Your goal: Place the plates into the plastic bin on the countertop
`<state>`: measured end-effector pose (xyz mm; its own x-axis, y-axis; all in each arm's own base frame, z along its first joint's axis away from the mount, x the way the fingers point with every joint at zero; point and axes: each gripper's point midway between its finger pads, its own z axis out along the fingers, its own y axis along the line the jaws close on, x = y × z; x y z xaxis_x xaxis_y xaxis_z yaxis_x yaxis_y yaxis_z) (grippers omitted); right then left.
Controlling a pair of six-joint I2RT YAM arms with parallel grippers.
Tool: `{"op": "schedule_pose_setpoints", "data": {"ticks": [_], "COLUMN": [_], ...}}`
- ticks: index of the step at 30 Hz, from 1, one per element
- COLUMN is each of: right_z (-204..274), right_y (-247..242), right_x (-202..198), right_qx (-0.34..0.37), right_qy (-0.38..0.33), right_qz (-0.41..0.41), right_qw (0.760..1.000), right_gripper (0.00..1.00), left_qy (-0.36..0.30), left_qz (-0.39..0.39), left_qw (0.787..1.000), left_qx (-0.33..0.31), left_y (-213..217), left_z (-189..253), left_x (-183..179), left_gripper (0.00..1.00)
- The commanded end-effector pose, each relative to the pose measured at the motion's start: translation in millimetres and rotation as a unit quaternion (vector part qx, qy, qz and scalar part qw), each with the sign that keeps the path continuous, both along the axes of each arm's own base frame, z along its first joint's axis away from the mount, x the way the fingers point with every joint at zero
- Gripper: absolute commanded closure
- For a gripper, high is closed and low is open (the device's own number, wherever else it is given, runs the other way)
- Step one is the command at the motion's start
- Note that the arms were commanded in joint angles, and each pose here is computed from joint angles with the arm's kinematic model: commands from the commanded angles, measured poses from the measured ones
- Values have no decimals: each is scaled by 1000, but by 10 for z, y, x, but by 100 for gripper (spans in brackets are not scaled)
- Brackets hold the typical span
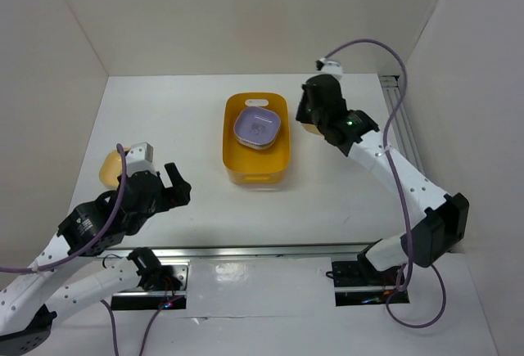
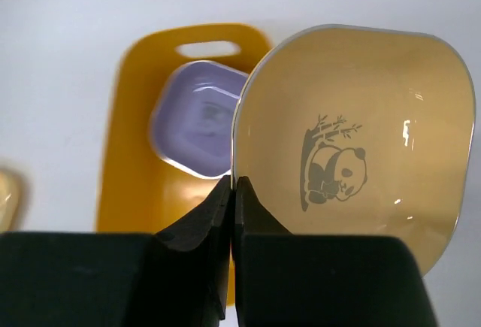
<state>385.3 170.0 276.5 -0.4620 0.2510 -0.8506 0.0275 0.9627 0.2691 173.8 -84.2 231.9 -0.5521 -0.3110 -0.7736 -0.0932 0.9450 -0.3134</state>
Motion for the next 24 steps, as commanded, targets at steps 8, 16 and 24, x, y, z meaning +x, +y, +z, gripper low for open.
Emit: {"op": "schedule_pose_setpoints", "data": {"ticks": [8,16,24], "right_z": [-50,-632,-736], "right_y": [1591,1634,1653], "right_x": [10,56,-16], "right_qx": [-173,-293,-310], "right_qy": [14,49,13], "right_qz": [224,310,408], "right_qw": [959,903,859], "right_gripper": [100,100,100], "left_qy": [-19,-19,-18], "left_qz": [-3,-3,-3], "left_qw": [1000,1000,1000], "left_qx": [-2,-2,-1], "left_y": [21,21,1], "left_z": [69,69,67], "left_x": [44,44,65], "left_gripper": [0,0,0]}}
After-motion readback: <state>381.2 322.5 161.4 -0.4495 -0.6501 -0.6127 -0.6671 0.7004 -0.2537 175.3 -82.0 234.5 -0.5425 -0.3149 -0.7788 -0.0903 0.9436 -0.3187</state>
